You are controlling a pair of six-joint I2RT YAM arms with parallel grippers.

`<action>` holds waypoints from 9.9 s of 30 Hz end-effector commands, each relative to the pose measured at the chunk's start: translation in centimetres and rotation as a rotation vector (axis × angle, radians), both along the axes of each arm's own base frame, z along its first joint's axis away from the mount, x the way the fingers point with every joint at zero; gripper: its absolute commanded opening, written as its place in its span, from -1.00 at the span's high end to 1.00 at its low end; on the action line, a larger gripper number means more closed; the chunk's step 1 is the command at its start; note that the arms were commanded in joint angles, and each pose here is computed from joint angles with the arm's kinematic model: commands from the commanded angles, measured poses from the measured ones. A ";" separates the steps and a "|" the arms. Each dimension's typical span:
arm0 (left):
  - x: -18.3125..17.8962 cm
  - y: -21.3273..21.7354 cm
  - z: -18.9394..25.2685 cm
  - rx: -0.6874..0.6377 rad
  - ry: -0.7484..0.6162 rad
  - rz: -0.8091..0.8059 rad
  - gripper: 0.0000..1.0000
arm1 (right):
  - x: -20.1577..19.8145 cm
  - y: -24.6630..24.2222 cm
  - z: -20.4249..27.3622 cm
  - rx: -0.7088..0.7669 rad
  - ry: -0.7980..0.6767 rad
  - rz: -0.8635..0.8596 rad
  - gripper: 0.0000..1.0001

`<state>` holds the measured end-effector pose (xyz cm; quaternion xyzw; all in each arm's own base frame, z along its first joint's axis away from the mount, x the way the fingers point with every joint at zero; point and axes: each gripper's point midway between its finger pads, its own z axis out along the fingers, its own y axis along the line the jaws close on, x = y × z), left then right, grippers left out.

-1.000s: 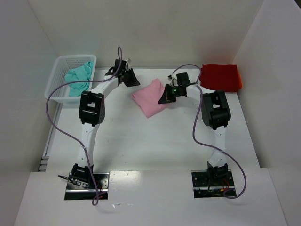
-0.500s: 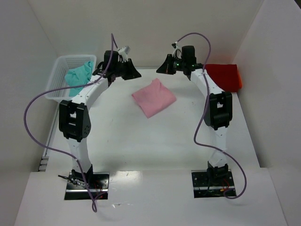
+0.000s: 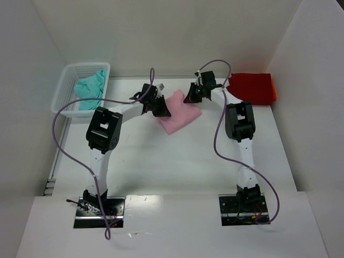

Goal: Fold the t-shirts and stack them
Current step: Fold the long partially folded tshirt into a neat square, then put the neatly folded tshirt into the corner of the board with the right arm

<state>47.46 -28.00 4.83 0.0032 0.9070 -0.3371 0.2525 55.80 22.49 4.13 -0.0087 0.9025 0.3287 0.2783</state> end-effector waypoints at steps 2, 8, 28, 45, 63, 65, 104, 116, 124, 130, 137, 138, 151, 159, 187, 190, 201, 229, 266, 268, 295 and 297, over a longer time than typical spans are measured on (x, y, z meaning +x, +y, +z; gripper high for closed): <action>4.4 1.0 1.4 -0.006 -0.091 0.082 0.89 | 0.4 -2.7 1.2 -0.074 -0.048 -0.067 0.99; 3.4 2.9 -1.0 0.023 -0.037 0.122 0.89 | -0.7 -4.4 -0.1 -0.095 -0.021 -0.089 0.99; 5.7 6.0 5.4 -0.086 -0.189 -0.006 0.49 | 1.7 -4.4 6.9 -0.011 -0.180 -0.044 0.99; 8.6 10.8 3.3 0.114 -0.192 0.257 0.89 | 3.7 3.2 8.4 0.199 -0.229 0.188 0.99; 9.0 13.8 -0.4 0.153 -0.092 0.317 0.89 | 4.5 3.7 2.9 0.144 -0.159 0.157 0.99; 8.9 13.9 -0.9 0.161 -0.087 0.310 0.89 | 4.5 3.7 2.7 0.138 -0.162 0.163 0.99; -3.0 9.3 10.5 0.080 -0.220 0.109 -1.00 | -3.2 -2.3 8.3 -0.051 -0.204 0.044 -1.00; -4.7 7.9 11.5 0.063 -0.239 0.068 -1.00 | -2.2 -1.7 3.8 -0.003 -0.134 0.116 -1.00; -4.6 7.8 11.3 0.062 -0.221 0.060 -1.00 | -1.9 -1.5 1.4 0.051 -0.064 0.155 -0.92; -4.5 7.4 11.3 0.050 -0.217 0.047 -1.00 | -2.0 -1.0 0.4 0.082 -0.032 0.183 -0.77; -4.5 7.4 11.3 0.050 -0.217 0.047 -1.00 | -2.6 -0.7 -1.2 0.102 0.024 0.191 -0.75; -4.7 7.5 10.9 0.053 -0.208 0.046 -1.00 | -2.6 -0.7 -1.2 0.102 0.024 0.191 -0.75; -5.5 7.7 10.9 0.054 -0.205 0.046 -1.00 | -5.7 1.5 -4.0 0.090 0.115 0.243 -0.72; -5.5 7.8 10.8 0.065 -0.217 0.034 -1.00 | -6.2 2.4 -4.8 0.079 0.134 0.256 -0.53; -7.7 8.5 17.0 0.077 -0.356 -0.027 -1.00 | 1.7 -3.9 1.9 -0.325 -0.080 0.044 1.00; -7.9 8.6 16.9 0.082 -0.362 -0.032 -1.00 | 2.4 -6.7 3.4 -0.413 -0.098 -0.025 1.00; -8.1 8.2 15.9 0.078 -0.326 -0.062 -1.00 | 4.1 -15.8 10.2 -0.503 -0.192 -0.216 1.00; -7.8 7.4 13.4 0.083 -0.214 -0.114 -1.00 | 3.3 -37.9 20.4 -0.751 -0.329 -0.640 1.00; -7.4 6.8 11.0 0.079 -0.128 -0.150 -1.00 | 2.8 -44.6 15.6 -0.868 -0.202 -0.818 1.00; -7.4 6.8 11.0 0.074 -0.123 -0.144 -1.00 | 3.0 -44.9 14.6 -0.879 -0.190 -0.824 1.00; -8.5 5.8 18.3 0.005 -0.302 -0.240 -1.00 | 0.2 -35.2 20.0 -0.672 -0.369 -0.790 -1.00; -8.8 5.7 19.4 -0.009 -0.342 -0.262 -1.00 | 0.6 -35.3 16.8 -0.681 -0.278 -0.785 -1.00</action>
